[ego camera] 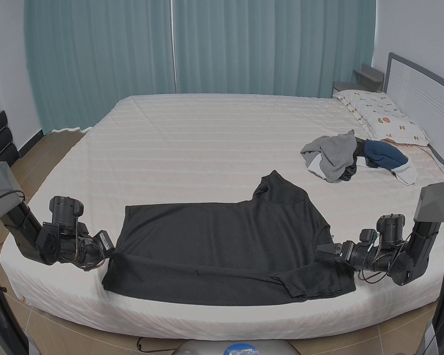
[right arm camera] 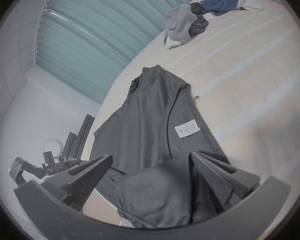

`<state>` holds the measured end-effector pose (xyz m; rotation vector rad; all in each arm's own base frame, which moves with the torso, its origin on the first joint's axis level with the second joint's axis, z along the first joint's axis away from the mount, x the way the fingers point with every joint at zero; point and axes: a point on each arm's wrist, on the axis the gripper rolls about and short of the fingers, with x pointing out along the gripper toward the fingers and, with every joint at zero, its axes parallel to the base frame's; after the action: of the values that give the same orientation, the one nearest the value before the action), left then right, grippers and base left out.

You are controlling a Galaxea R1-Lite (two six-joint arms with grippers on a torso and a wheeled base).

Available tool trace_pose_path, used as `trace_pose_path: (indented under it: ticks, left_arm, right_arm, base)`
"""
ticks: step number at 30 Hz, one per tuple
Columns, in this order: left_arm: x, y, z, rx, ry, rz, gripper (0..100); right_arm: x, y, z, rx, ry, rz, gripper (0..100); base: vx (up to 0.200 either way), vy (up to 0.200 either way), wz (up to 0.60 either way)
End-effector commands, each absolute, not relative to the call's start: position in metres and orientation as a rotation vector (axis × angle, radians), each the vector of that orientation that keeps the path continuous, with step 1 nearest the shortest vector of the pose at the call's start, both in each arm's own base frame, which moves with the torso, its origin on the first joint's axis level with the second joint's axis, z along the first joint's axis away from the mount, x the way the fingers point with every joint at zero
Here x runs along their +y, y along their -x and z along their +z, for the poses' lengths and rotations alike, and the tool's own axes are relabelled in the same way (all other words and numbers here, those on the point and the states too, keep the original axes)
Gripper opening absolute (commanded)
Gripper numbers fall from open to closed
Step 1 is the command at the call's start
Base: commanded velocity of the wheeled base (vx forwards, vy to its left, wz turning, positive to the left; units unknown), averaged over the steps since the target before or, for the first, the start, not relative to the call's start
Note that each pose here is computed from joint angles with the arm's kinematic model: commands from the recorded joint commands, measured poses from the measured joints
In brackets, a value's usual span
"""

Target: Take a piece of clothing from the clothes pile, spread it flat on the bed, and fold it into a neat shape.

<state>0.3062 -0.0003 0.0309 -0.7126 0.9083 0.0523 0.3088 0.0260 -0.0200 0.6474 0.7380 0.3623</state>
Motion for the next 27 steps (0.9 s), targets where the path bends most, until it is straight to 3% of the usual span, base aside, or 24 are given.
trace_pose_path:
  ticks: [1, 12, 13, 27]
  left_arm:
    - [0.0, -0.306, 0.032, 0.906, 0.713, 0.052, 0]
    - [0.0, -0.307, 0.031, 0.906, 0.715, 0.052, 0]
    - [0.0, -0.307, 0.031, 0.907, 0.715, 0.054, 0]
    - [0.002, -0.305, 0.031, 0.904, 0.712, 0.072, 0]
  right_arm:
    - [0.022, -0.31, -0.025, 0.747, -0.65, 0.357, 100]
    - [0.021, -0.308, -0.04, 0.743, -0.605, 0.398, 100]
    - [0.021, -0.308, -0.04, 0.743, -0.598, 0.396, 0]
    - [0.003, -0.305, -0.033, 0.693, -0.554, 0.39, 0]
  base:
    - [0.0, 0.0, 0.0]
    - [0.0, 0.0, 0.0]
    - [0.0, 0.0, 0.0]
    - [0.0, 0.0, 0.0]
